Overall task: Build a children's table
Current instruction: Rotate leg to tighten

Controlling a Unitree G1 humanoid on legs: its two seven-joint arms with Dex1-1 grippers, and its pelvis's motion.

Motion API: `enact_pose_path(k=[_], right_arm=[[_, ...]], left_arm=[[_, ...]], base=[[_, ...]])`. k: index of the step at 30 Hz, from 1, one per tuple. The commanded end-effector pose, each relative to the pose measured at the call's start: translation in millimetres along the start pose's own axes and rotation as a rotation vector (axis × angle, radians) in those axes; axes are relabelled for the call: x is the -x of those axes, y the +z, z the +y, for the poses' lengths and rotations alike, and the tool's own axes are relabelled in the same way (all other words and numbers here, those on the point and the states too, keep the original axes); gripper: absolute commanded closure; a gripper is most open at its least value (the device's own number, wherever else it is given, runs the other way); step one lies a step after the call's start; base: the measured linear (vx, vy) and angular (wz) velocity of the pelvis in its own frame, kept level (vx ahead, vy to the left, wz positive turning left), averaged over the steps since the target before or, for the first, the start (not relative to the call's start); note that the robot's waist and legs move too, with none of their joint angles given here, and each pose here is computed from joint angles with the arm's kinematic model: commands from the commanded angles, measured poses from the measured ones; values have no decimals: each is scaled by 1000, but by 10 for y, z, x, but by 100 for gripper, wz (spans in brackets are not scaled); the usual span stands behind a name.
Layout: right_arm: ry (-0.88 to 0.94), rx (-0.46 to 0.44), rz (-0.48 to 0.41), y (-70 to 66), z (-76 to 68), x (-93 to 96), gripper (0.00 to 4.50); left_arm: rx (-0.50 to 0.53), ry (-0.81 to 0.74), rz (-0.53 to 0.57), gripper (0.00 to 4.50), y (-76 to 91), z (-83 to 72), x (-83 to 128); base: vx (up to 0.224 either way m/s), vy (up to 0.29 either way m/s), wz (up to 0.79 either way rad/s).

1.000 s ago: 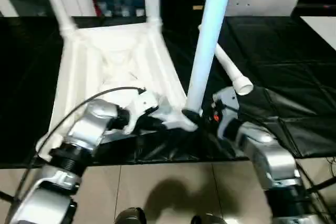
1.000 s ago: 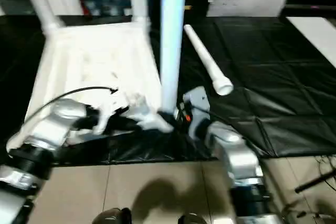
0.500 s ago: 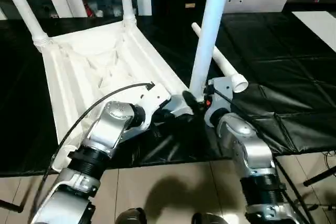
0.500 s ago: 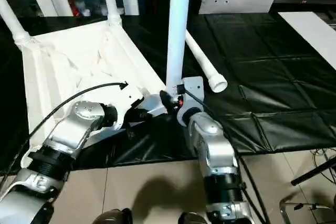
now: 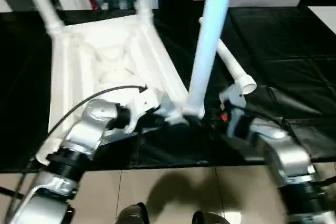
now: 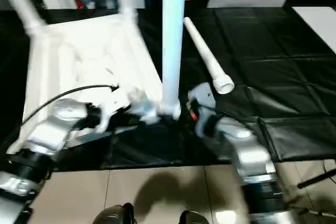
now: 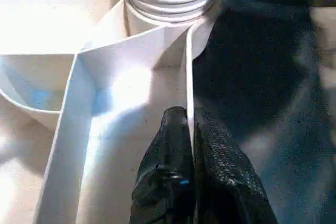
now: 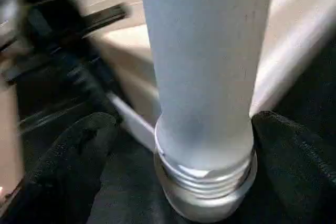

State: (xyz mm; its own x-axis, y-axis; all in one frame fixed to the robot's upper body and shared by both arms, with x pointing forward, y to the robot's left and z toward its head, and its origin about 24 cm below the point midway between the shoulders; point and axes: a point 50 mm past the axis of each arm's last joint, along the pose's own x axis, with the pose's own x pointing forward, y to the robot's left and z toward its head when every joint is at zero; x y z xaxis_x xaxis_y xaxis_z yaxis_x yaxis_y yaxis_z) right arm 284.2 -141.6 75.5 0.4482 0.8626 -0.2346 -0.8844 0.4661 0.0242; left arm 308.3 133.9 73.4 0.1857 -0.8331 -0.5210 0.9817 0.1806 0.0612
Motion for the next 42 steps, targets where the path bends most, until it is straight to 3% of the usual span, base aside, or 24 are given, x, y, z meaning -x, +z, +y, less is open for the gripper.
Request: enact_pose_path(k=[1,10,20,29,35,42], right_arm=[[122,9,-15,30,34,-35,3],[354,21,25,97,-63,60,71],[427,47,57,120,-156,32,157],[466,69,67,112,-153,-2,219],[505,51,63,64,-88,-2,245],[457,-93,-3,-29,125,-55,252]], left_arm=[[-60,-116,-13,450,69,-65,-66],[-121,-185,46,450,58,-8,36],[-134,-195,45,450,56,6,30],[-129,-183,50,450,19,7,50],[-116,-165,41,450,13,15,48],[-37,-60,-1,450,89,74,8]], base=[[0,0,0],[0,0,0],[0,0,0],[0,0,0],[0,0,0],[0,0,0]])
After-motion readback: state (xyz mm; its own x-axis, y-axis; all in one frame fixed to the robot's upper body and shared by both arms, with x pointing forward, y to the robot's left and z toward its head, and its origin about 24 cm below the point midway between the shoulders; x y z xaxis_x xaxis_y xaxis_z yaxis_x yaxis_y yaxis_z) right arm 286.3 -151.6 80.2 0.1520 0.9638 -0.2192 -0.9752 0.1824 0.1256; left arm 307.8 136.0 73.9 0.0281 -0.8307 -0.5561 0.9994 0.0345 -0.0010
